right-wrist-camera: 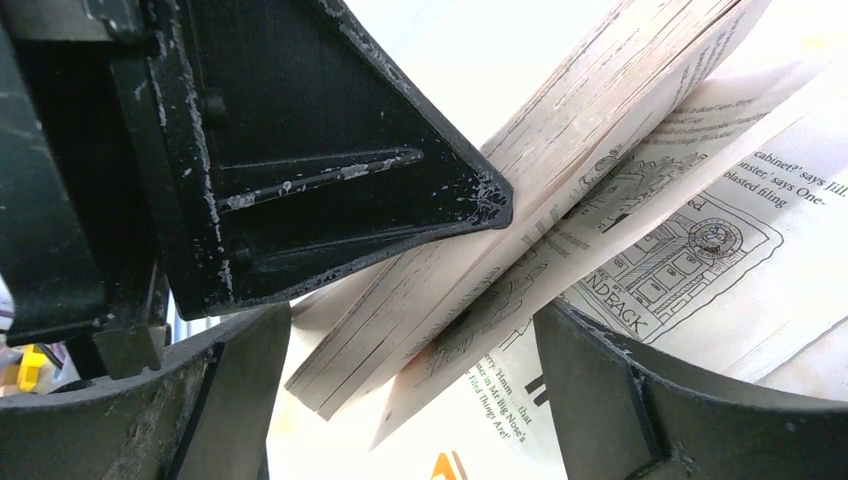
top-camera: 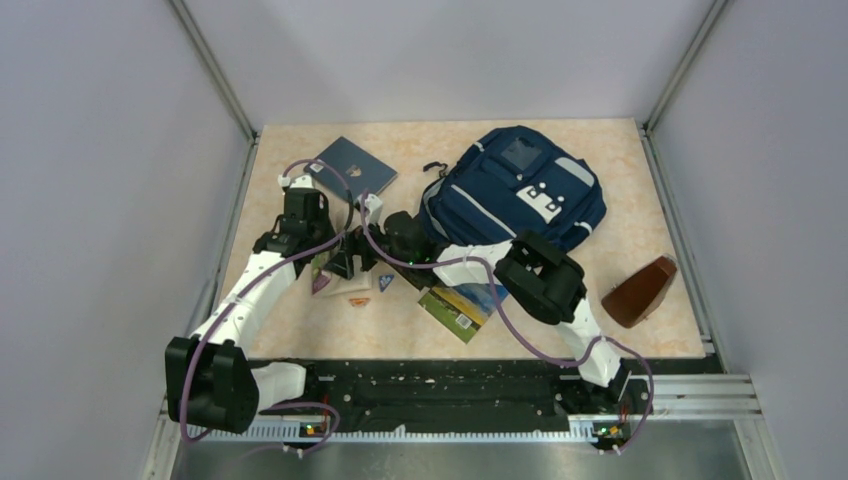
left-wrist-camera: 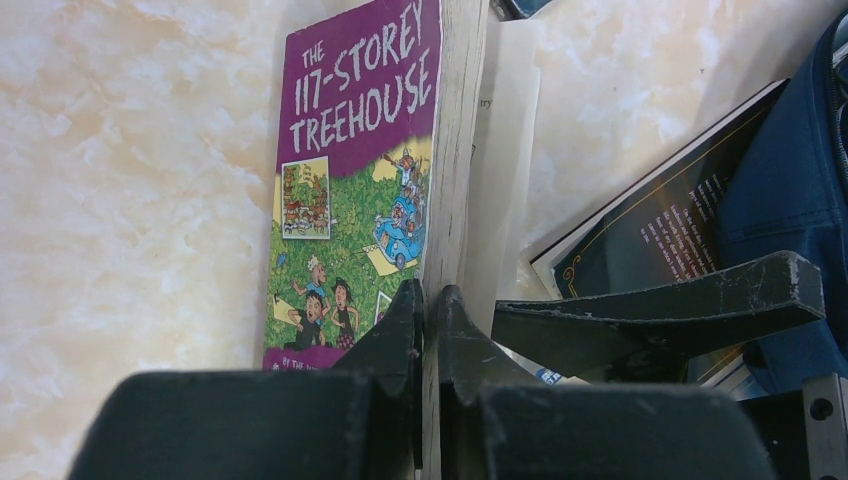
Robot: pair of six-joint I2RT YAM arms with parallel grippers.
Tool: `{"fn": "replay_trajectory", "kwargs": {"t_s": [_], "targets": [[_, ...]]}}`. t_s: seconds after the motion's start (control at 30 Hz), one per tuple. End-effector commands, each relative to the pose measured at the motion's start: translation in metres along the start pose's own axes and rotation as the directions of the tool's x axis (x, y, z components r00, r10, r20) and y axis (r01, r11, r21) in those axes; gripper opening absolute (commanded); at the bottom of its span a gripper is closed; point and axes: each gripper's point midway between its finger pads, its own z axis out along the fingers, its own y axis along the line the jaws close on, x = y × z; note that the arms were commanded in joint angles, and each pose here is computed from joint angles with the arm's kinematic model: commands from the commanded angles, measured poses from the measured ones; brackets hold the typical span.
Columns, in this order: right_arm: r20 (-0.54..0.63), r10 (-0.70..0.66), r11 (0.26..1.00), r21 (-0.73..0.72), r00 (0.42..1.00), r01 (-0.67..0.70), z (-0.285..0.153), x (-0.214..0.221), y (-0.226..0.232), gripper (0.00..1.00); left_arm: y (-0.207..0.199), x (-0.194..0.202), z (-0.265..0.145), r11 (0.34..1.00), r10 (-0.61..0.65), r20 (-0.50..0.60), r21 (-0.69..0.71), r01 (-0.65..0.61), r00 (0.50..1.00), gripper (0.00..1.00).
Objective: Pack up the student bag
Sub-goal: Pick up the book from the center of the board.
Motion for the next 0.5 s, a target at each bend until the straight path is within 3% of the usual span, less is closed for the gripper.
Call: {"fn": "replay_trajectory", "kwargs": {"t_s": [0.0, 0.47], "targets": [[0.035, -0.055, 0.996, -0.061, 0.998, 0.057, 0.003, -0.011, 0.027, 0.89, -0.008, -0.024, -0.003, 0.999, -0.021, 0.089, 0.031, 0.018, 0.996, 0.0], [0.07, -0.096, 0.995, -0.035, 0.993, 0.099, 0.001, -0.026, 0.041, 0.91, -0.007, -0.022, 0.0, 1.0, -0.017, 0.081, 0.027, 0.015, 0.997, 0.0]]}}
